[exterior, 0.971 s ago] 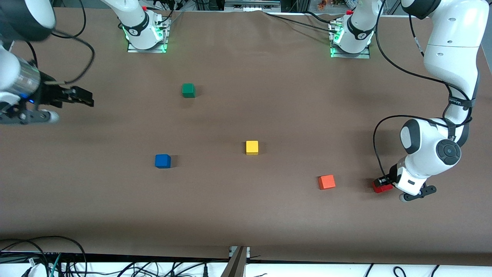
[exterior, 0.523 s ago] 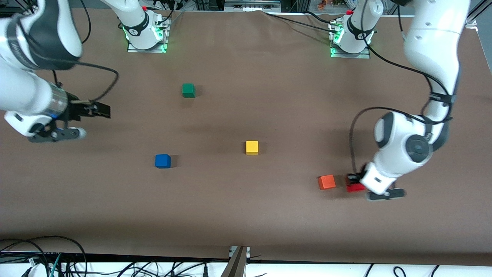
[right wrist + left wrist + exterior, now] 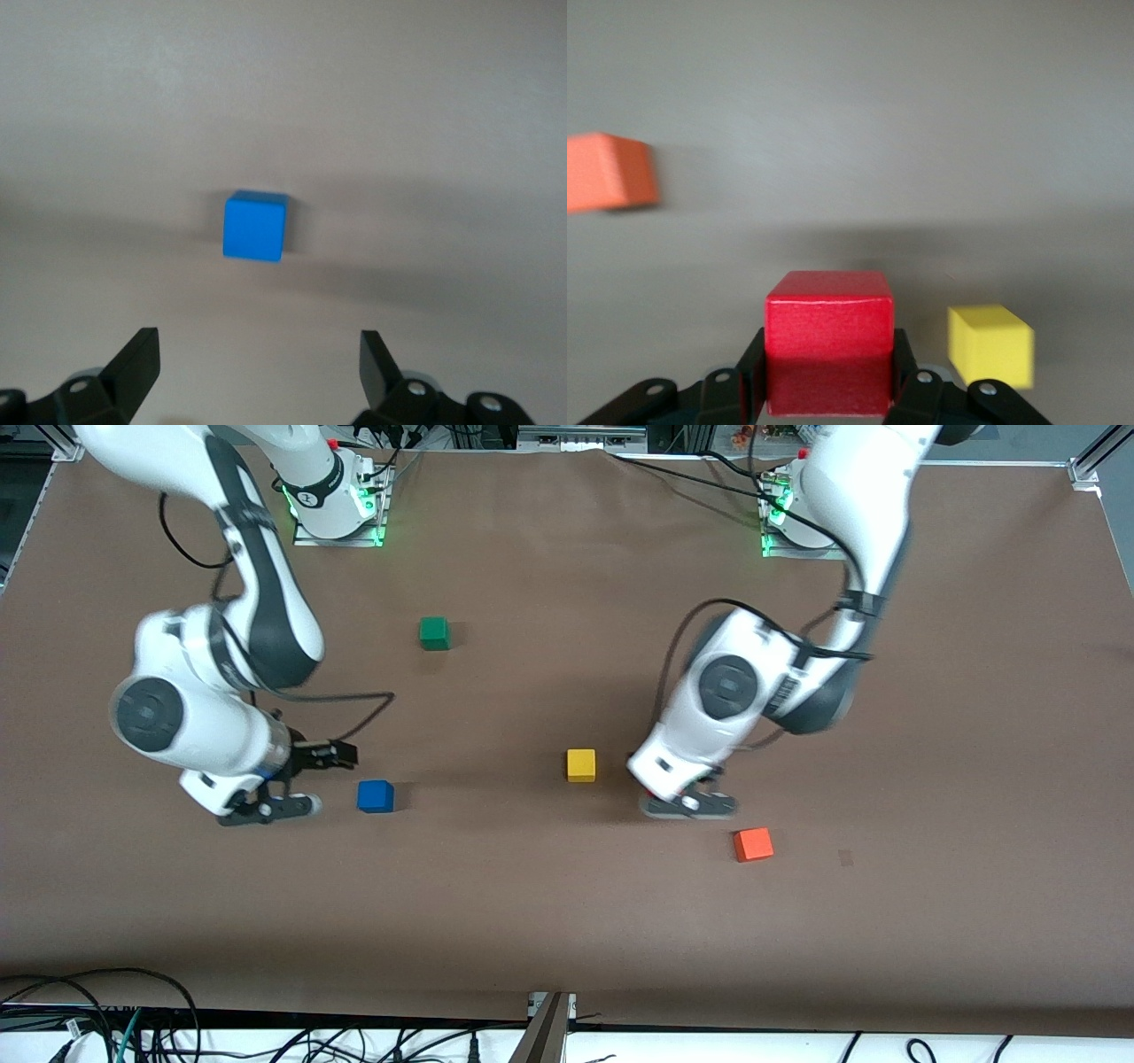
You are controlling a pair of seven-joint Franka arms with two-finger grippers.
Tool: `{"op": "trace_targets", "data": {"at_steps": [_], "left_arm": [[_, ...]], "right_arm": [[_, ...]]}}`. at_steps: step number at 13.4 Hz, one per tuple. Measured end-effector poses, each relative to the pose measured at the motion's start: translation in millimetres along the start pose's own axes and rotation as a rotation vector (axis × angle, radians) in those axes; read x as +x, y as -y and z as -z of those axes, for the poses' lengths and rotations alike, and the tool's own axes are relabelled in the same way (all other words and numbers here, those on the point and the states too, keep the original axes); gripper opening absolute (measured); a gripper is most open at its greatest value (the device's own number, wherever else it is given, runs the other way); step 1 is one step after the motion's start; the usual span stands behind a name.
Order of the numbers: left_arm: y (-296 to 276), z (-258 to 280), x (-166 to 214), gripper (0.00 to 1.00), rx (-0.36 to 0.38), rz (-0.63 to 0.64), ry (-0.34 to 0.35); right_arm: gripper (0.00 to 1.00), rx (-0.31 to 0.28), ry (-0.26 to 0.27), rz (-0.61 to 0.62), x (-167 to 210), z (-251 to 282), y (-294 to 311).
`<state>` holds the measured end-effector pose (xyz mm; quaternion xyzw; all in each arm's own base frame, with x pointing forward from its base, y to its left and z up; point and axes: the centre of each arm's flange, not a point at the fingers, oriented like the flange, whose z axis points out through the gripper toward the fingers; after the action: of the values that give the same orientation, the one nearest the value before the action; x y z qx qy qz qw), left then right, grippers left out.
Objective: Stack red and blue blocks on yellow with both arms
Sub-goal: 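Carry the red cube toward the yellow cube while the right gripper reaches the blue cube, then lower the red cube onto the yellow cube while the right gripper grasps blue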
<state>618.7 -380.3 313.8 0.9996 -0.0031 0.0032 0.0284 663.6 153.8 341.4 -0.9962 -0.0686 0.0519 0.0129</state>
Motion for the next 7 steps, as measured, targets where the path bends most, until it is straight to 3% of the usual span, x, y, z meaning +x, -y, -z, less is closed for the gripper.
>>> {"op": "trace_targets", "data": {"at_steps": [3, 7], "left_arm": [[-51.2, -18.1, -25.8, 0.56, 0.001, -0.035, 0.009], [-79.1, -39.0, -37.3, 0.56, 0.007, -0.047, 0.018]], "right_arm": [[0.99, 0.04, -0.016, -0.038, 13.8, -48.0, 4.4], [0.99, 0.039, -0.018, -0.055, 22.0, -101.0, 6.1]]}}
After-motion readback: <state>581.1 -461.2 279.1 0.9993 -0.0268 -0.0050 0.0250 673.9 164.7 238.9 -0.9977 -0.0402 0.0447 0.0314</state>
